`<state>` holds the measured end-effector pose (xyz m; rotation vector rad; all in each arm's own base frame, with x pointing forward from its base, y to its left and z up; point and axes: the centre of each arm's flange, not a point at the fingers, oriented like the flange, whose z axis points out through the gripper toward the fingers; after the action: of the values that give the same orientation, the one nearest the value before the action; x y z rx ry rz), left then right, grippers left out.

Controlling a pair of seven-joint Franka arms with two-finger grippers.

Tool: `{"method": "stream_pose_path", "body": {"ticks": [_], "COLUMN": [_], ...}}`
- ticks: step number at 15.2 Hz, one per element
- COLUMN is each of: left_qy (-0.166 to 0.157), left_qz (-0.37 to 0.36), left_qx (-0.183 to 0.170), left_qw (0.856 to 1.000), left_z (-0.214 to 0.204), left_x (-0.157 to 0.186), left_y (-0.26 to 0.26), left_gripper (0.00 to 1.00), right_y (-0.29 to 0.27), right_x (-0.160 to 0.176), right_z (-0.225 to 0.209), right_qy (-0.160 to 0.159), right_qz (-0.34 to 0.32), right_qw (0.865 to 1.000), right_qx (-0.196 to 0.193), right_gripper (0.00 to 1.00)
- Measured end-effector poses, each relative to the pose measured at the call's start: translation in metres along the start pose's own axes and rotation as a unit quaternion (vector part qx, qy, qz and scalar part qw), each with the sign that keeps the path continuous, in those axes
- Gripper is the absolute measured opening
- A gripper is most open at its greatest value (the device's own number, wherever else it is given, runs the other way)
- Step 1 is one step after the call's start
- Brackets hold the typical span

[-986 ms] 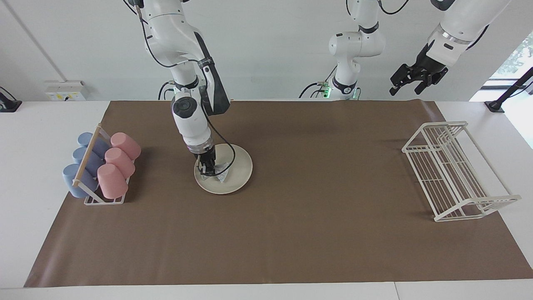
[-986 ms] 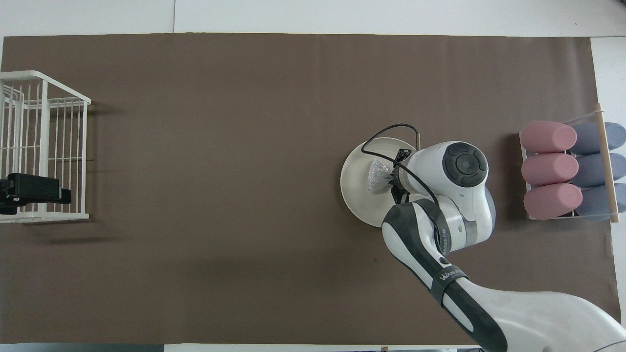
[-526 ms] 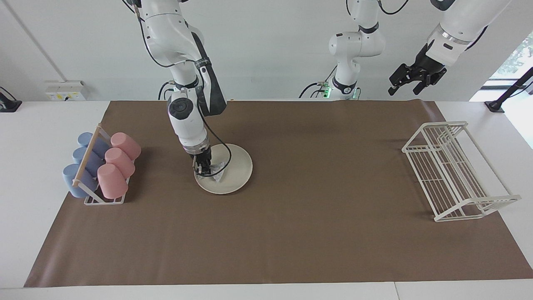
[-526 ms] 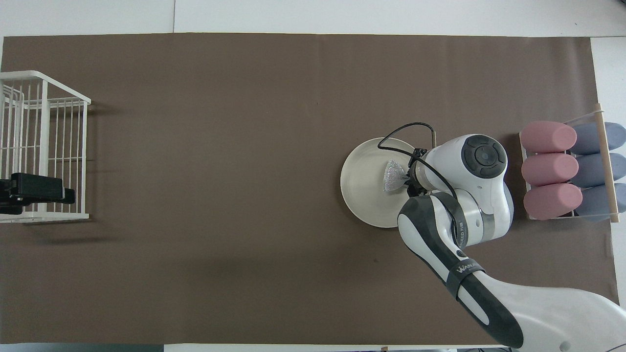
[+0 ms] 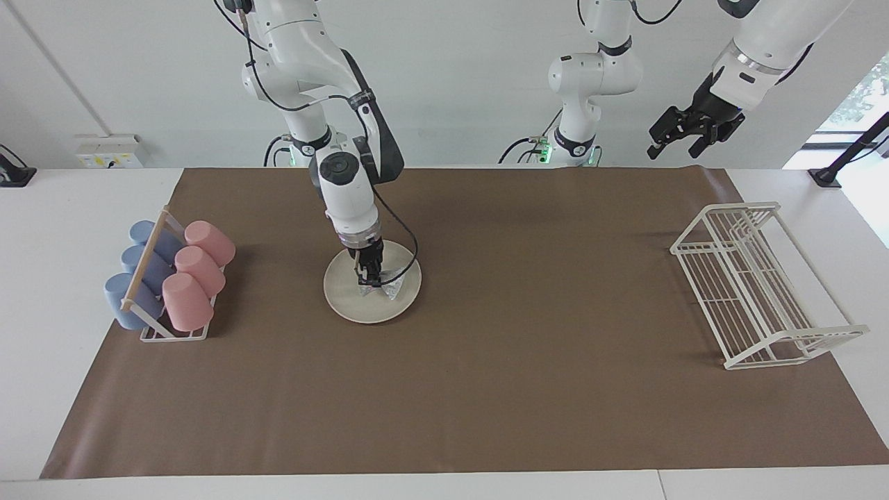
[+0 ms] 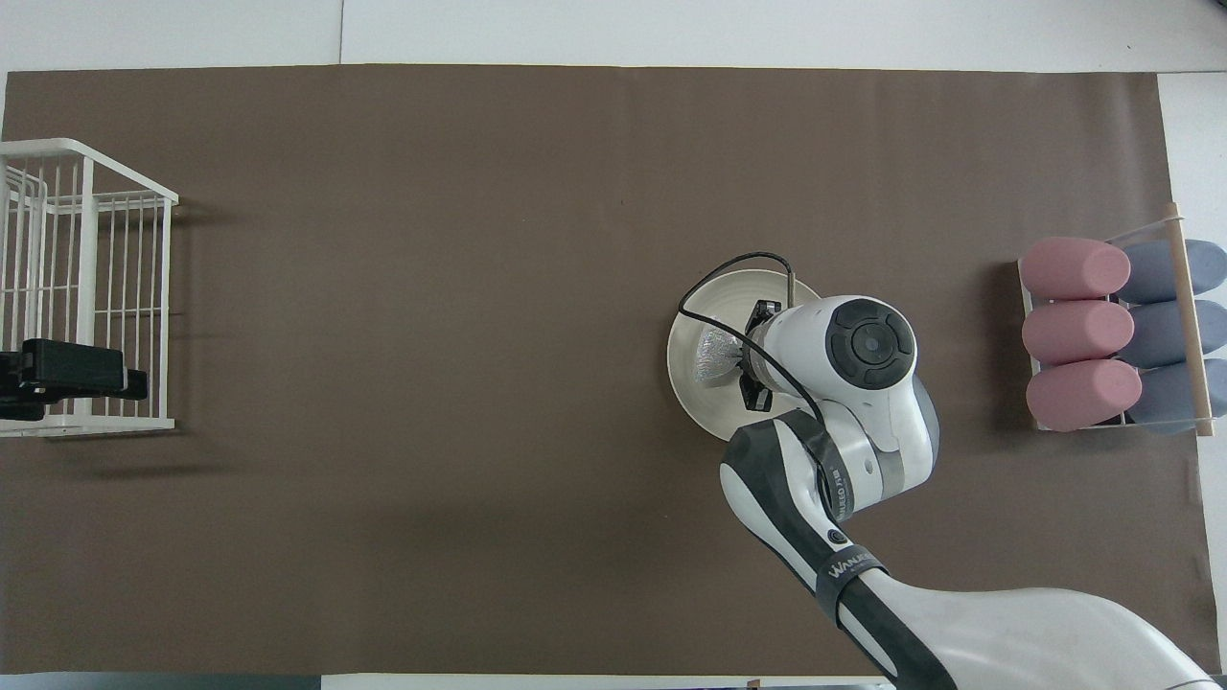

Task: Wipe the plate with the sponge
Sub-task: 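Keep rubbing the sponge over the plate surface with the right gripper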

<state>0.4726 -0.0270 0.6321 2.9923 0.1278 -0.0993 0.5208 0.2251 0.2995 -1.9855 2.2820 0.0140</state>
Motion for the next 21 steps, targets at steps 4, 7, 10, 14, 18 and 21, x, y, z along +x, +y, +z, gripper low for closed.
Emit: {"method": "stream_pose_path", "body": {"ticks": [4,7,10,14,18,21], "left_qy": [0.000,0.000,0.000,0.000,0.000,-0.007], "left_qz": [0.000,0.000,-0.001,-0.001,-0.002,-0.015], "left_qx": [0.000,0.000,0.000,0.000,-0.001,-0.054], "left_qw": [1.000,1.000,1.000,1.000,1.000,0.998], "left_z": [0.000,0.000,0.000,0.000,0.000,0.003], "left_x": [0.000,0.000,0.000,0.000,0.000,0.002], "left_y": [0.000,0.000,-0.001,-0.001,-0.002,-0.006], "left_gripper": [1.00,1.00,1.00,1.00,1.00,1.00], "right_y": [0.007,0.008,0.010,0.005,-0.005,-0.007], "right_x": [-0.024,-0.030,-0.029,-0.022,-0.018,-0.033], "right_z": [0.001,0.001,0.002,-0.013,-0.086,-0.148], "right_qy": [-0.006,-0.009,-0.002,0.022,0.038,0.045], "right_qz": [0.007,0.007,0.007,0.001,-0.009,-0.023], "right_qw": [1.000,1.000,1.000,0.999,0.995,0.992], "right_qx": [0.005,0.009,-0.002,-0.047,-0.092,-0.113], "right_gripper": [0.12,0.12,0.12,0.12,0.12,0.12]}}
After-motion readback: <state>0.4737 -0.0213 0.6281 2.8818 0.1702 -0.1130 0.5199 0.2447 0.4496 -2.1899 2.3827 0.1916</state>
